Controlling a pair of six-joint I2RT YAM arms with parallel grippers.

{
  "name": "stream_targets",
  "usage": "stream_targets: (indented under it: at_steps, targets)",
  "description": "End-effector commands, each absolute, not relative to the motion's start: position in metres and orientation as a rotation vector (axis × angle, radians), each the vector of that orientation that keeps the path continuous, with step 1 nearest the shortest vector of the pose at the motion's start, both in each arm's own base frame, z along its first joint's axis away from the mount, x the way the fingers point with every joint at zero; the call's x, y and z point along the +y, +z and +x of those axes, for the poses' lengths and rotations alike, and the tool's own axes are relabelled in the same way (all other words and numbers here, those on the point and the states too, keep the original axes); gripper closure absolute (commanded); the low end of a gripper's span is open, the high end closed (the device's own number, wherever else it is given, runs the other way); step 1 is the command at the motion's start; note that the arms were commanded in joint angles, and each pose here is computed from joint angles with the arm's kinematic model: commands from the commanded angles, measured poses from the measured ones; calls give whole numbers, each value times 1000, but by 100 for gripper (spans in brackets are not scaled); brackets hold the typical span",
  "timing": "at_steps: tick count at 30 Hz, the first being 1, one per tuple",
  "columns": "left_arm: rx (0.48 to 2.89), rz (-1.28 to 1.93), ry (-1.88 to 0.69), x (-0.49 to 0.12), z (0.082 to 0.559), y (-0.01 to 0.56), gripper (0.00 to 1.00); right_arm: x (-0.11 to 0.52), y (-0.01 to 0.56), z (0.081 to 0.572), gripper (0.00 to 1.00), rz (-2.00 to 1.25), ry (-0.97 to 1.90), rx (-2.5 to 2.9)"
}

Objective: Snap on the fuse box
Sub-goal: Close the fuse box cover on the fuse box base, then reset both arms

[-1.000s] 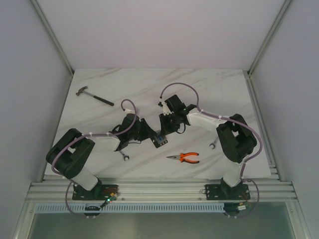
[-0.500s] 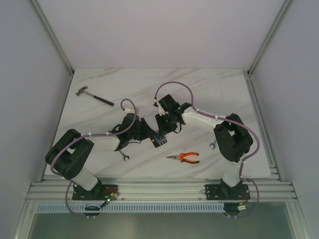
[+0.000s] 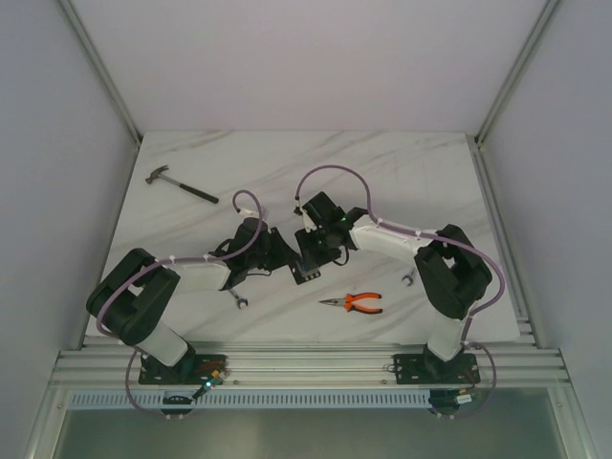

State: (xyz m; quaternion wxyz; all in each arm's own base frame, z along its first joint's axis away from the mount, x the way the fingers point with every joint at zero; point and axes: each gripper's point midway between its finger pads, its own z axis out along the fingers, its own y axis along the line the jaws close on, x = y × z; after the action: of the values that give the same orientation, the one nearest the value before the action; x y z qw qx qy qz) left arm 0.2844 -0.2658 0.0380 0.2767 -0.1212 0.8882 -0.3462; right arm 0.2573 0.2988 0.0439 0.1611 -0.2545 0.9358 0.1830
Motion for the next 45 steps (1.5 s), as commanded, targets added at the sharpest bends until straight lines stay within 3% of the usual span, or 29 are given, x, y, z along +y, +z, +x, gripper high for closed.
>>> stream_targets:
  at_steps: [1, 10, 14, 25, 29, 32, 34, 37, 43, 45]
  targets:
    - [2575, -316, -798, -246, 247, -4, 70, 302, 24, 249, 50, -746, 507, 2714]
    - [2630, -345, -758, -236, 233, -22, 76, 267, -33, 246, 62, -778, 171, 2870]
    - [2655, -346, -780, -239, 228, -26, 79, 265, -33, 255, 64, -777, 116, 2845]
    - [2432, -222, -1011, -283, 263, 50, 70, 265, 61, 317, 50, -609, 204, 2515]
    - [2354, -178, -1026, -288, 269, 74, 62, 242, 90, 334, 45, -517, 208, 2423]
    - [2309, -193, -989, -278, 271, 81, 51, 217, 109, 347, 34, -417, 187, 2336]
    - [2265, -206, -941, -266, 275, 92, 44, 199, 122, 356, 34, -342, 176, 2272]
    - [2233, -224, -826, -241, 285, 96, 34, 159, 132, 368, 22, -199, 96, 2164]
    - [2065, -417, -465, -130, 319, 112, 3, 55, 153, 382, 11, 108, -131, 1864]
    - [1958, -496, -261, -79, 324, 125, 0, 22, 156, 375, 8, 154, -232, 1757]
